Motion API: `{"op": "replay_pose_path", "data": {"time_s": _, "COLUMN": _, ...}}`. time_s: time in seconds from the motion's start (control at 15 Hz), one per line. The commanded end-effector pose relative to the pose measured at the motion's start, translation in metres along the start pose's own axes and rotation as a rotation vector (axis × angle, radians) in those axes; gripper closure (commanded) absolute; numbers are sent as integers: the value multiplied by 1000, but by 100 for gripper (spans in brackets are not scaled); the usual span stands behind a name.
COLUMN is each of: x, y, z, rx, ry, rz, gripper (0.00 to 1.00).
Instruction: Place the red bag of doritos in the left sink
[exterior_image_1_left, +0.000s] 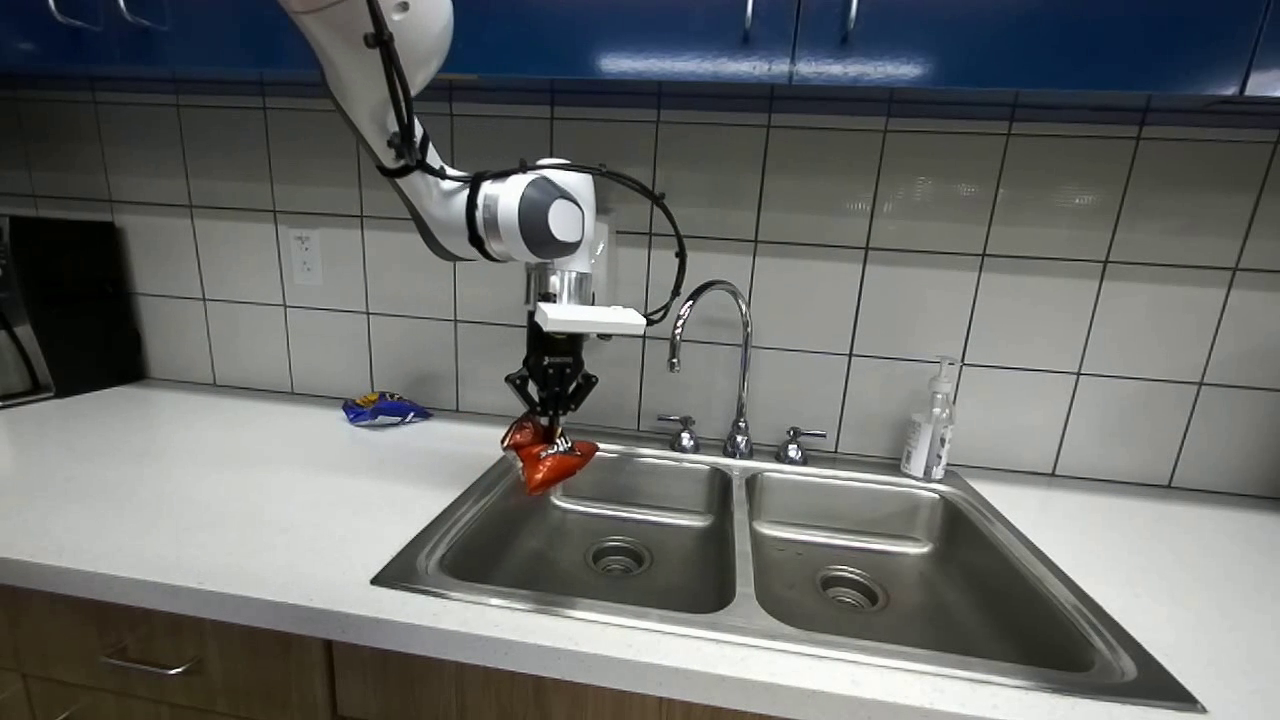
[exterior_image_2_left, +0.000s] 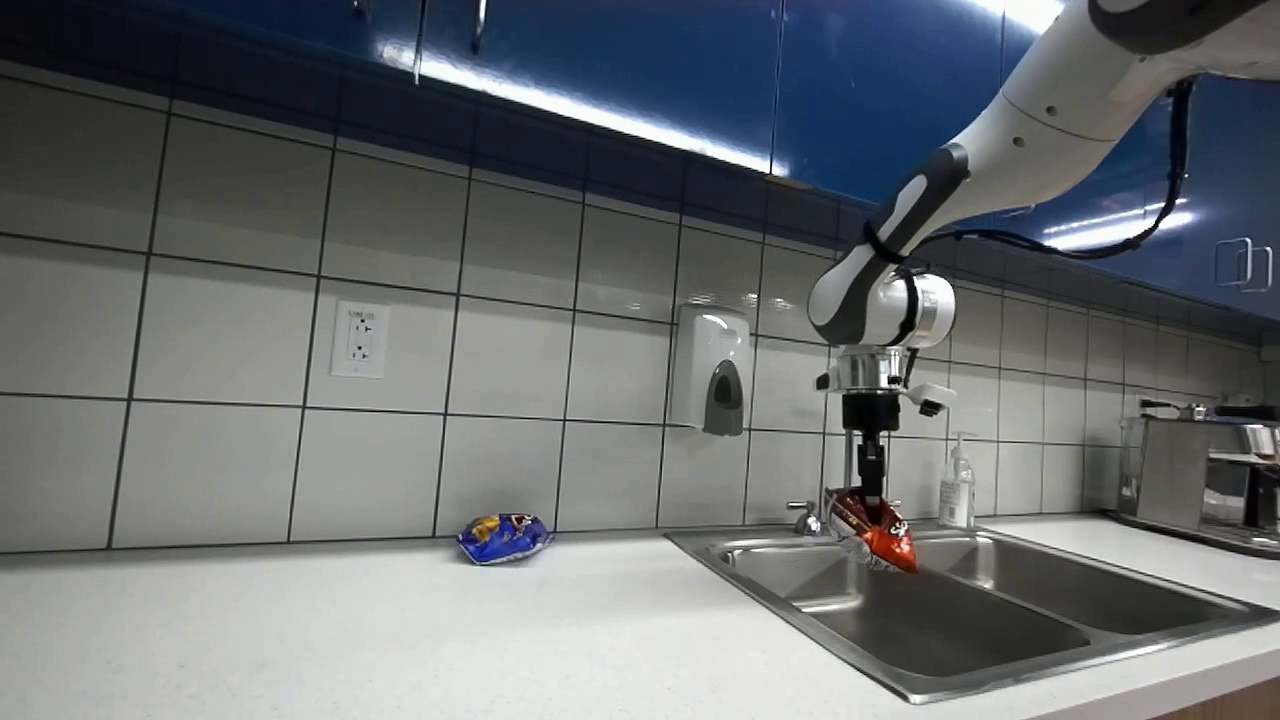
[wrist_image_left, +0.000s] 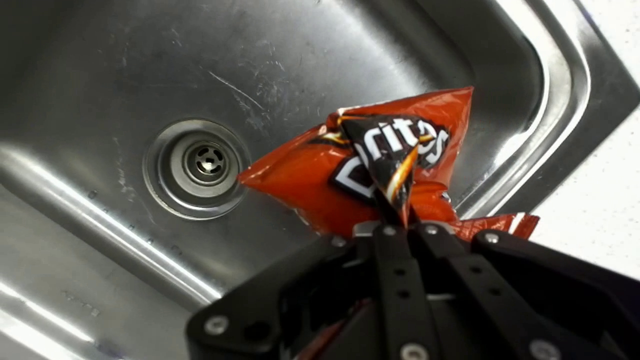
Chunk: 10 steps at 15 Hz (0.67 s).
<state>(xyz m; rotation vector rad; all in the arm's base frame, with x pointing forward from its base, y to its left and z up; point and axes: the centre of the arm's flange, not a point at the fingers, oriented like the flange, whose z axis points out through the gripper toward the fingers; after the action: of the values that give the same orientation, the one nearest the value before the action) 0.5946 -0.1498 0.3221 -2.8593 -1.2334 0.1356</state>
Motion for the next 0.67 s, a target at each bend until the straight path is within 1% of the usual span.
{"op": "replay_pose_path", "data": {"time_s": 0.0, "x": 13, "y": 32, "z": 13, "rx": 27, "ry": 2, "rz": -32, "gripper": 100}}
{"op": "replay_pose_path", "data": {"time_s": 0.27, "x": 20, "y": 47, "z": 42, "rx": 48, "ry": -14, "rz": -41, "gripper": 100}}
{"op": "replay_pose_path", "data": {"time_s": 0.6, "x": 19, "y": 64, "z": 83, "rx": 86, "ry": -40, "rz": -38, "gripper": 100}}
